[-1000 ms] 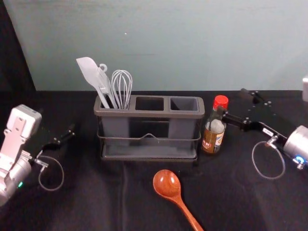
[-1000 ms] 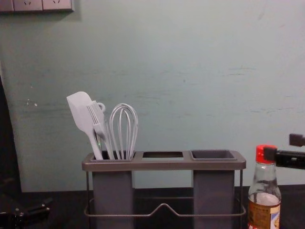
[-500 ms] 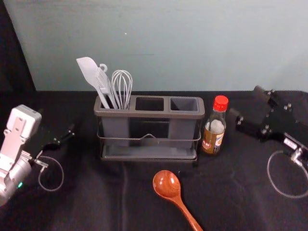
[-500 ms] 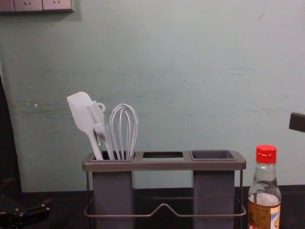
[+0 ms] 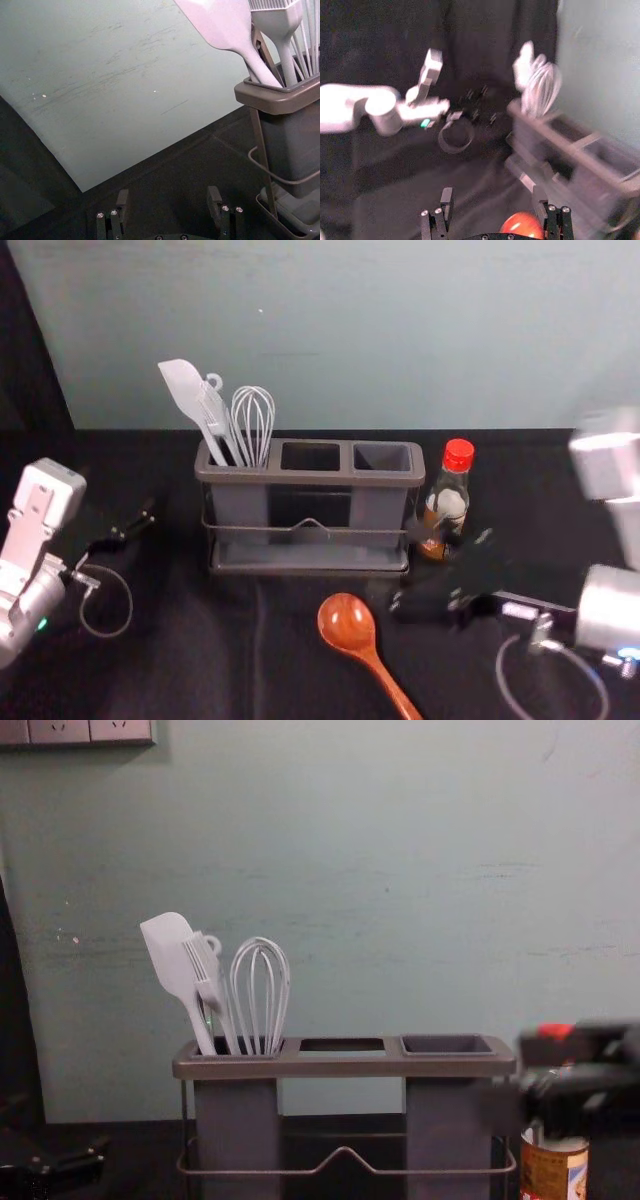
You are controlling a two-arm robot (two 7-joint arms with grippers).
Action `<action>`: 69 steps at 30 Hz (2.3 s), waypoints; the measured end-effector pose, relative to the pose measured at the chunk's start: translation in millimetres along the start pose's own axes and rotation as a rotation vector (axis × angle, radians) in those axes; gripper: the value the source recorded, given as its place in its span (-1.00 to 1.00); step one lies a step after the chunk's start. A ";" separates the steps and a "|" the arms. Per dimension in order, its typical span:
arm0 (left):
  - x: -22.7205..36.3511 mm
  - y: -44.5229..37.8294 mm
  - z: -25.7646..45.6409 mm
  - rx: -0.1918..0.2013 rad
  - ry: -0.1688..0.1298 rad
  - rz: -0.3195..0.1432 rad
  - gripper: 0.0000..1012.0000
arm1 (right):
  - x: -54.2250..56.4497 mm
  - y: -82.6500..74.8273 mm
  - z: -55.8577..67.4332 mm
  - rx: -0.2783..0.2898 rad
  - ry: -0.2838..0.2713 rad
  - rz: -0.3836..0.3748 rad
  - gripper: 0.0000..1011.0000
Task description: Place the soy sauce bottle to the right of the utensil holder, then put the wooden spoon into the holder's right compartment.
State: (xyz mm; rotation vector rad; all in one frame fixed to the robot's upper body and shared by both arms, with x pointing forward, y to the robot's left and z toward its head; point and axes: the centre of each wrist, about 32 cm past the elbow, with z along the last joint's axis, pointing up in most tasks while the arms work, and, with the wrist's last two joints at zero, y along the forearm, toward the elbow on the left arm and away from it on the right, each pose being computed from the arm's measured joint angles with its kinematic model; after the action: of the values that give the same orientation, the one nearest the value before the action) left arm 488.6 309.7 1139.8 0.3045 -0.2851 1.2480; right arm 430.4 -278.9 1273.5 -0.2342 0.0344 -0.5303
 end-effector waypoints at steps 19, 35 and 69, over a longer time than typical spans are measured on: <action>0.0 0.0 0.0 0.000 0.000 0.000 1.00 | 4.5 55.9 33.5 -0.477 0.070 0.018 0.99; 0.0 0.0 0.0 0.000 0.000 0.000 1.00 | 29.3 92.1 24.2 -0.603 0.111 0.020 0.99; 0.0 0.0 0.0 0.000 0.000 0.000 1.00 | 50.2 142.8 13.9 -0.673 0.134 -0.007 0.99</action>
State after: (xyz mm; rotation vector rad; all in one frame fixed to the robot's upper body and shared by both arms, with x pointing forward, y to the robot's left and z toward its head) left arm 488.6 309.7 1139.8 0.3046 -0.2851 1.2479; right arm 546.0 -181.8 1255.5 -0.8545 0.3458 -0.5272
